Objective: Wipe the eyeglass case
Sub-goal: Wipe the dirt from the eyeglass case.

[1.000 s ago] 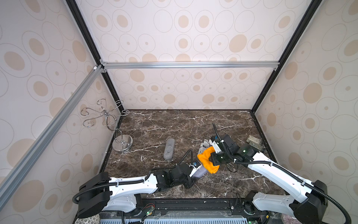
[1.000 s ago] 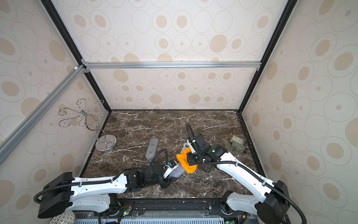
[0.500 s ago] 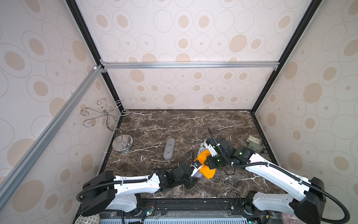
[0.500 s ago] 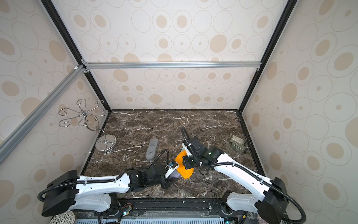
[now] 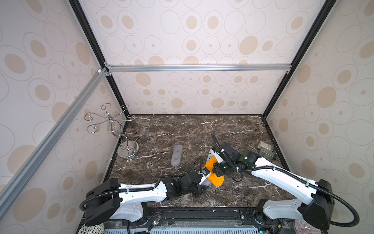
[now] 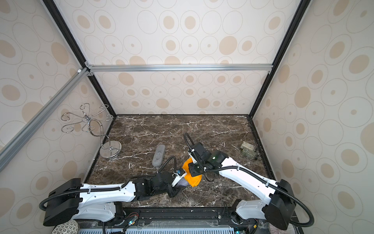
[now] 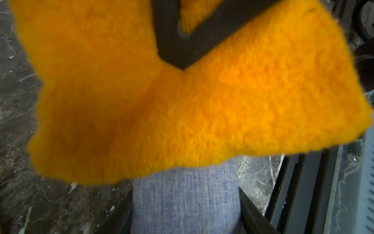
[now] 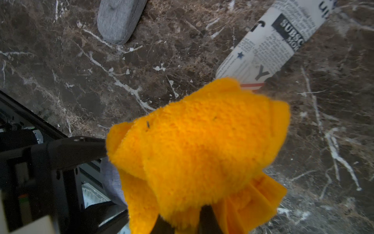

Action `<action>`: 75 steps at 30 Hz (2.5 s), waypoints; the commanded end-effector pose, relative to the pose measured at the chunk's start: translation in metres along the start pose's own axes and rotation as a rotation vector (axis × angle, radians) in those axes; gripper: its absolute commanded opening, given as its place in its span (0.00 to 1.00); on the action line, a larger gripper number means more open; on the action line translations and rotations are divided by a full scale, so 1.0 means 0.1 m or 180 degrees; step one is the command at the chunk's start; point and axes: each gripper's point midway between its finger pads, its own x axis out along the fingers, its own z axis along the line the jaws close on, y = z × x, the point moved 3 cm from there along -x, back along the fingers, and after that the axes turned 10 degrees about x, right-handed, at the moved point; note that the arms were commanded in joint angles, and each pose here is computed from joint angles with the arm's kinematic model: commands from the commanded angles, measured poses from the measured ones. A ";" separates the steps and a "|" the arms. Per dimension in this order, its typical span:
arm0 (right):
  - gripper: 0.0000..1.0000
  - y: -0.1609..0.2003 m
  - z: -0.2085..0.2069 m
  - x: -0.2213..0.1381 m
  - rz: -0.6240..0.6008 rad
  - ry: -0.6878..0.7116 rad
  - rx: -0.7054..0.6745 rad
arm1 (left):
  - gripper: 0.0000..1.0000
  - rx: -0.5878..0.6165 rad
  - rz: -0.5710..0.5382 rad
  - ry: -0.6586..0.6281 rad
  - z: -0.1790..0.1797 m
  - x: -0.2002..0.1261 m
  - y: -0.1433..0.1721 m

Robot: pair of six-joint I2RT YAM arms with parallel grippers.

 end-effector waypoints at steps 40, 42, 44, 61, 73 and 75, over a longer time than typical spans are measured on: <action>0.00 0.27 0.22 -0.50 -0.0530 -0.0608 -0.0570 | 0.50 -0.1639 -0.0770 0.1934 0.28 -0.26 -0.49; 0.00 0.31 0.22 -0.46 -0.0501 -0.0593 -0.0590 | 0.50 -0.1663 -0.0782 0.1950 0.31 -0.27 -0.49; 0.00 0.30 0.13 -0.44 -0.0542 -0.0436 -0.0559 | 0.50 -0.1619 -0.0773 0.1959 0.31 -0.28 -0.48; 0.00 0.01 -0.09 -0.78 -0.1082 -0.0014 -0.0448 | 0.56 -0.1460 -0.0654 0.1579 0.39 -0.28 -0.46; 0.00 0.06 0.01 -0.52 -0.1083 0.0154 -0.0514 | 0.56 -0.1453 -0.0796 0.1799 0.35 -0.30 -0.59; 0.00 0.00 -0.22 -0.57 -0.1135 0.0348 -0.0287 | 0.56 -0.1455 -0.0798 0.1797 0.35 -0.30 -0.59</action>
